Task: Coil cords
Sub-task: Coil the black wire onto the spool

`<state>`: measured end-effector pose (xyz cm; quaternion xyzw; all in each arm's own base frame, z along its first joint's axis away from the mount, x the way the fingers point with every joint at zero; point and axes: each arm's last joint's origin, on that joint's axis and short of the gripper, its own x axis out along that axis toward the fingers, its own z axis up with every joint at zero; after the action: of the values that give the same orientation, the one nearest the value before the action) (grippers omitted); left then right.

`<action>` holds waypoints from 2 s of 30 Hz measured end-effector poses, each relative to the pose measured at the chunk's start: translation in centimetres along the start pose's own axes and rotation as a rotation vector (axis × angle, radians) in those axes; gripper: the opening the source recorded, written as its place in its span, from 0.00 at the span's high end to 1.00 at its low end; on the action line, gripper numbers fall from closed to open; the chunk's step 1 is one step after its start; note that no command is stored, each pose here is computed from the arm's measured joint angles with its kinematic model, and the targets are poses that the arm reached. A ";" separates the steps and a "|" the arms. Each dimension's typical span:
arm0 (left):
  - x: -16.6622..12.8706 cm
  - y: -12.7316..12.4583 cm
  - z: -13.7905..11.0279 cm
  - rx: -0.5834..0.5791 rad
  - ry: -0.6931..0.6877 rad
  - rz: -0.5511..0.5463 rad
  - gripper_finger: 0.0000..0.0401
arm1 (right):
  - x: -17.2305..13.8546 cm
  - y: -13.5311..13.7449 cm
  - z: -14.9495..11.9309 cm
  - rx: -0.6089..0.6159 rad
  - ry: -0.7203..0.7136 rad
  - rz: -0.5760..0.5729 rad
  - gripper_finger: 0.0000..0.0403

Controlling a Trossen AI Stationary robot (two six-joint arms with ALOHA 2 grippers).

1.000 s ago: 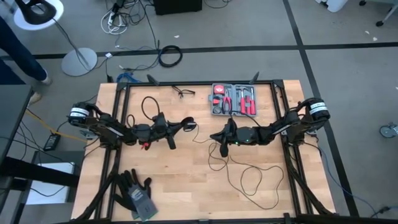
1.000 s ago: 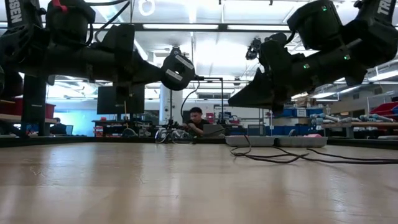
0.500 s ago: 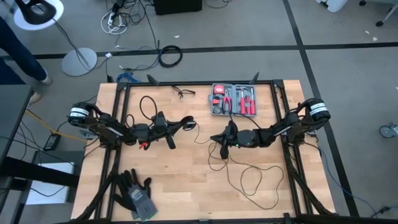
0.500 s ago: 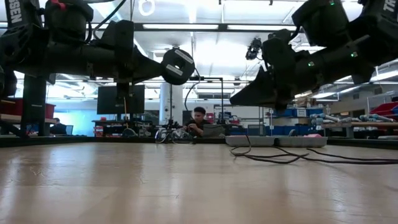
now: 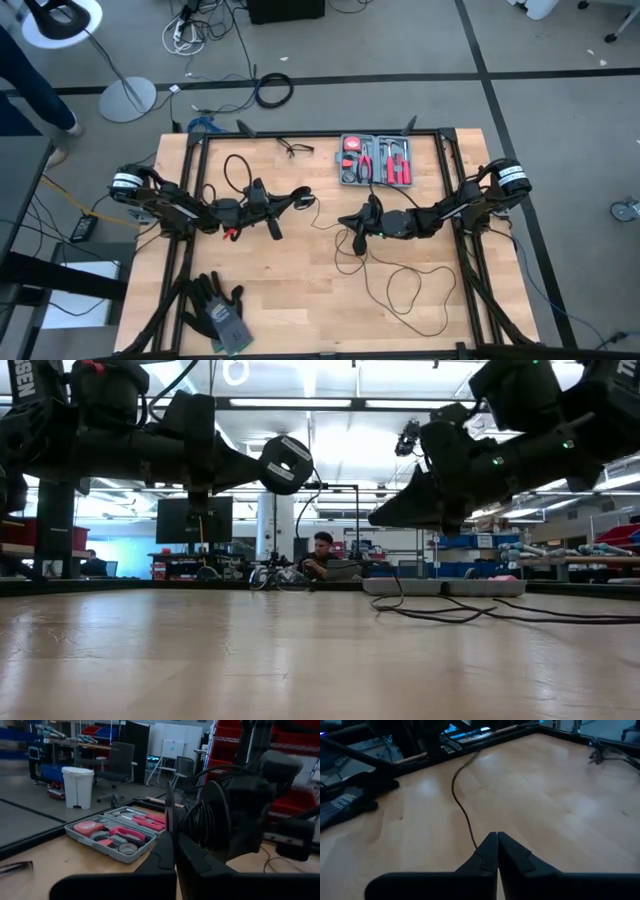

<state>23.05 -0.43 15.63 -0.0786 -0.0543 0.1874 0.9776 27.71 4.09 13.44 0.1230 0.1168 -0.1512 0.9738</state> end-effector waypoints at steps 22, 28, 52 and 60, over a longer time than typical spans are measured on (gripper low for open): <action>0.0 0.0 0.7 -0.034 -0.066 0.012 1.00 | 4.8 4.1 1.1 -0.250 0.060 -0.160 0.93; 0.0 0.0 0.7 -0.033 -0.065 0.014 1.00 | 4.9 4.4 1.8 -0.206 0.004 -0.143 0.80; 0.5 -0.1 1.4 -0.057 -0.118 0.102 1.00 | 5.6 3.4 2.6 -0.041 -0.015 -0.092 0.70; 0.7 -0.2 1.6 -0.062 -0.127 0.100 1.00 | 6.0 2.7 2.9 -0.061 -0.019 -0.115 0.79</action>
<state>23.60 -0.17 17.30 -0.0992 -0.1178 0.2388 0.9588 34.70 4.22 15.17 0.0851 0.1190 -0.2042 0.9679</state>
